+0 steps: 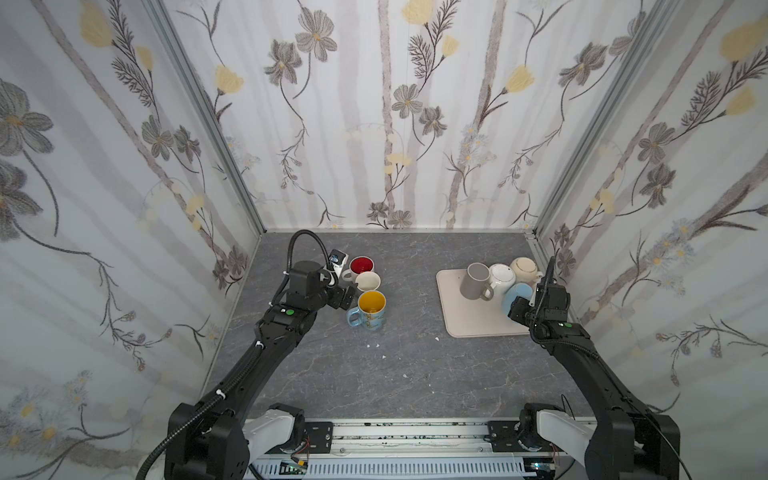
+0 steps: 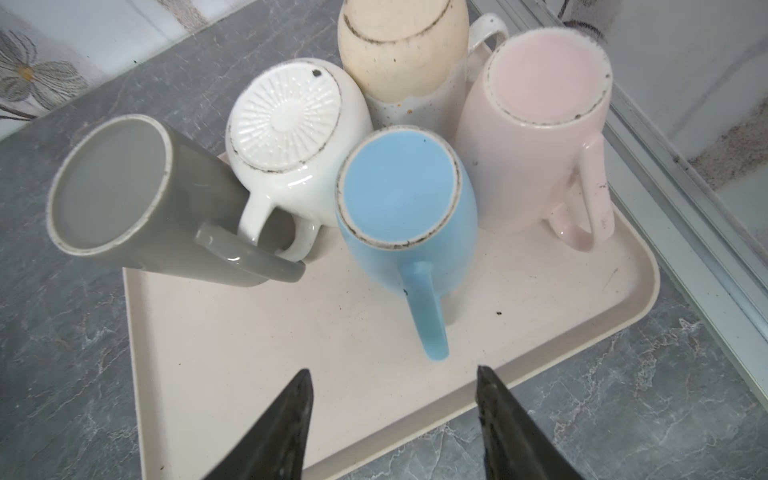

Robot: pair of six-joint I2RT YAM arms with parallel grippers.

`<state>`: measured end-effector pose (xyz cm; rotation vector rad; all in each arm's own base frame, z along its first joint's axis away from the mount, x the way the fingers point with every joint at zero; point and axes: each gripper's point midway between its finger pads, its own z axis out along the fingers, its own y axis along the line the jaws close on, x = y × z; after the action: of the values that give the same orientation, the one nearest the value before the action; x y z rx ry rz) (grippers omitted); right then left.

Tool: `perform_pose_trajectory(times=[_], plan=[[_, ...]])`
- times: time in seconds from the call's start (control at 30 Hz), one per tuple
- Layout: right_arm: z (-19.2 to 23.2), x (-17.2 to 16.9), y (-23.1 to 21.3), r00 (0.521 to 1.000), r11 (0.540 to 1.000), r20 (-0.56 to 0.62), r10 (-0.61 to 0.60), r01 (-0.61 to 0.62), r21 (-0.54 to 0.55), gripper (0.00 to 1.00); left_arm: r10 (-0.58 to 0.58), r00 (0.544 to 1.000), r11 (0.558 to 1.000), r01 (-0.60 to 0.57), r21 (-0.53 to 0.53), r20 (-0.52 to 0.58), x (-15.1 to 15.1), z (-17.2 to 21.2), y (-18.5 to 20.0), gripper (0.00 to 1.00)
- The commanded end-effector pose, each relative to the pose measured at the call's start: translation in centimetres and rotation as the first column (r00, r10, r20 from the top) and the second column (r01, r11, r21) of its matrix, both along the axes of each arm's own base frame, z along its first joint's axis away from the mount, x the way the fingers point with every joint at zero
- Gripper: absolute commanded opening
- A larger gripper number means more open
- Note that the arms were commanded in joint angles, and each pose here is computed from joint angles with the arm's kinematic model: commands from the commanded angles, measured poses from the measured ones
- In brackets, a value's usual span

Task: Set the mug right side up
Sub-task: 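Open left gripper off blue mug while right gripper moves over light blue mug, then grasp light blue mug handle with right gripper while left gripper moves toward tray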

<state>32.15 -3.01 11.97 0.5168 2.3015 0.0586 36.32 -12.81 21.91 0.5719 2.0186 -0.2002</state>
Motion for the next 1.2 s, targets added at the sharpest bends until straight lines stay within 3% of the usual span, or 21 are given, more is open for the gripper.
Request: perform_pose_trajectory(times=[0.0,0.07,0.33,0.53,0.87,1.17], plan=[[0.7,1.3,-0.4,1.000,1.000,-0.001,-0.007,0.007,-0.024,0.62,-0.008,0.988,0.987,-0.017,-0.157,-0.156,-0.1,0.7,-1.8,1.00],[0.5,1.7,-0.7,0.999,0.999,-0.034,-0.015,0.013,-0.041,0.62,-0.021,0.984,0.981,-0.014,-0.193,-0.177,0.2,1.0,-2.9,1.00],[-1.5,2.7,-1.5,0.993,0.996,-0.114,-0.023,0.013,-0.088,0.62,-0.121,0.991,0.942,0.100,-0.320,-0.049,-1.9,3.1,-10.6,1.00],[-2.6,3.3,-0.9,0.989,0.997,-0.148,0.018,-0.029,-0.073,0.46,-0.249,0.967,0.862,0.242,-0.446,0.043,-5.5,3.7,-18.1,1.00],[-3.5,3.0,-1.0,0.979,0.993,-0.202,0.034,-0.056,-0.105,0.17,-0.393,0.913,0.864,0.326,-0.384,-0.108,-8.3,-1.9,-25.6,1.00],[-2.3,1.7,0.6,0.978,0.990,-0.191,0.079,-0.100,-0.099,0.04,-0.389,0.914,0.869,0.321,-0.377,-0.118,-8.5,-2.8,-26.1,1.00]])
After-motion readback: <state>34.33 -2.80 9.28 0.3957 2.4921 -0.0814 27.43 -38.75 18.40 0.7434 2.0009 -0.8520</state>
